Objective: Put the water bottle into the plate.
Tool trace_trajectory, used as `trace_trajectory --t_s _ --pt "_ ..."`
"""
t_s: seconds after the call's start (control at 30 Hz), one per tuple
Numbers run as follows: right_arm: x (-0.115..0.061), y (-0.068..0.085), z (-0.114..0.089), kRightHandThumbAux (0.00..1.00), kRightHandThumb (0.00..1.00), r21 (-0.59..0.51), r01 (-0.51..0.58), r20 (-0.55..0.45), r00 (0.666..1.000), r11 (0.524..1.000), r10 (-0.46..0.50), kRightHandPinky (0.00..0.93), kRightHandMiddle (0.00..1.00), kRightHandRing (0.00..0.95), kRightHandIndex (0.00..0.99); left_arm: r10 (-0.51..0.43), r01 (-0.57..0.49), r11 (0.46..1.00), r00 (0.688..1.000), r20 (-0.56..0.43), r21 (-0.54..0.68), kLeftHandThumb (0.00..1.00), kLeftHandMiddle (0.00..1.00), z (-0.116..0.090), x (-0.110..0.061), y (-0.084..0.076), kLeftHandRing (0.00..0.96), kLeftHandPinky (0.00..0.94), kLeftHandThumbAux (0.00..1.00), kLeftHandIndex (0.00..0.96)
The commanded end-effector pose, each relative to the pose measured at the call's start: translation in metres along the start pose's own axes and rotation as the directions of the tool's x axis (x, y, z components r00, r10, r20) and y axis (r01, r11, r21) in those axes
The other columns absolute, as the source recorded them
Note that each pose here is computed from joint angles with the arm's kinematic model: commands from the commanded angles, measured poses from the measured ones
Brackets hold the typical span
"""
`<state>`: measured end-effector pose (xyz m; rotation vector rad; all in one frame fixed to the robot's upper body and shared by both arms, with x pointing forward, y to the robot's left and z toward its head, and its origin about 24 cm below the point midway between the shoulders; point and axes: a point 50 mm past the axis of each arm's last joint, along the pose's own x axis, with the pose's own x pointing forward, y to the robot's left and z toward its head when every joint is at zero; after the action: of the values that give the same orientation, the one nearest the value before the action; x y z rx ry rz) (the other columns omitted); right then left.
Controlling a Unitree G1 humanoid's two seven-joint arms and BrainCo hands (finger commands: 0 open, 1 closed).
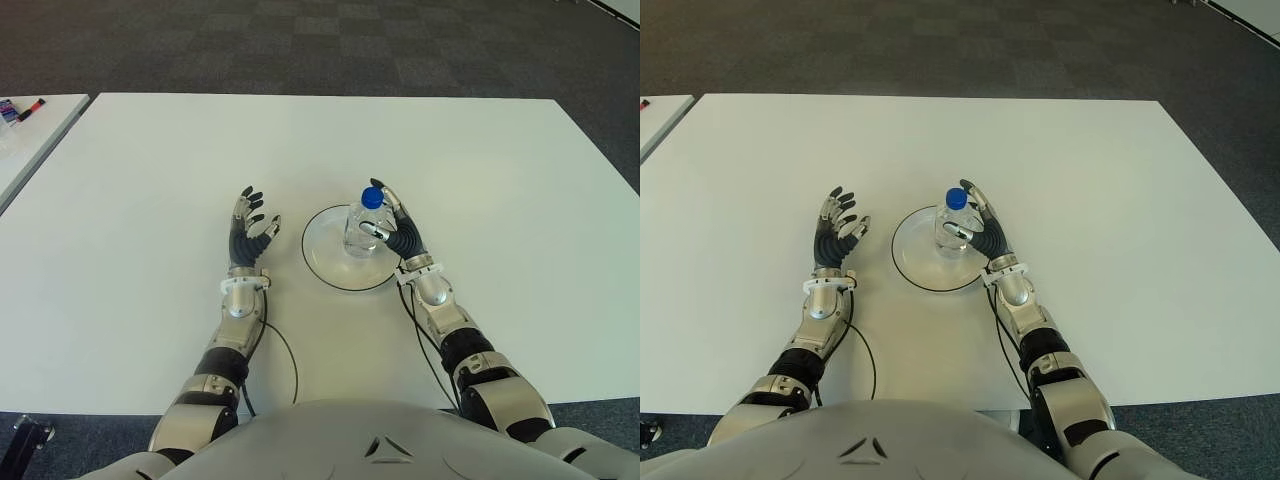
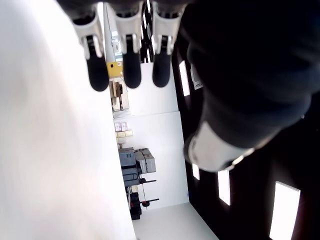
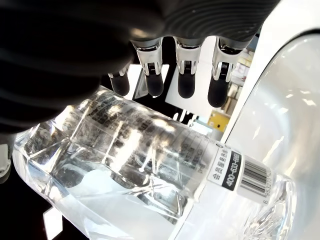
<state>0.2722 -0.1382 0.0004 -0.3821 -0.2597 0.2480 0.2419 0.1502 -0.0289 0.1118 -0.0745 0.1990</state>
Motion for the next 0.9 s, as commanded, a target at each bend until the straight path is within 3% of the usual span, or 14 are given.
trace_trajectory --t_s 0.03,0.37,0.9 --pt "-0.003 0.002 -0.004 0.391 0.600 0.005 -0.015 -0.023 1.000 1.000 0.015 0.188 0.047 0.071 0.010 0.000 0.000 1.000 1.000 -0.016 0.001 0.343 0.192 -0.002 -0.003 -0.001 0.197 0.251 0.848 0.110" --pt "-0.002 0.002 -0.005 0.390 0.655 0.017 -0.012 -0.028 1.000 1.000 0.013 0.181 0.054 0.072 0.022 0.000 0.000 1.000 1.000 -0.012 0.006 0.331 0.192 -0.002 -0.002 -0.001 0.200 0.255 0.848 0.108" --pt "0.001 -0.010 0.000 0.383 0.610 0.035 0.020 -0.006 1.000 0.999 -0.020 0.167 0.045 0.065 0.000 0.000 0.001 1.000 1.000 -0.022 0.011 0.315 0.200 -0.004 -0.003 0.000 0.213 0.260 0.850 0.113"
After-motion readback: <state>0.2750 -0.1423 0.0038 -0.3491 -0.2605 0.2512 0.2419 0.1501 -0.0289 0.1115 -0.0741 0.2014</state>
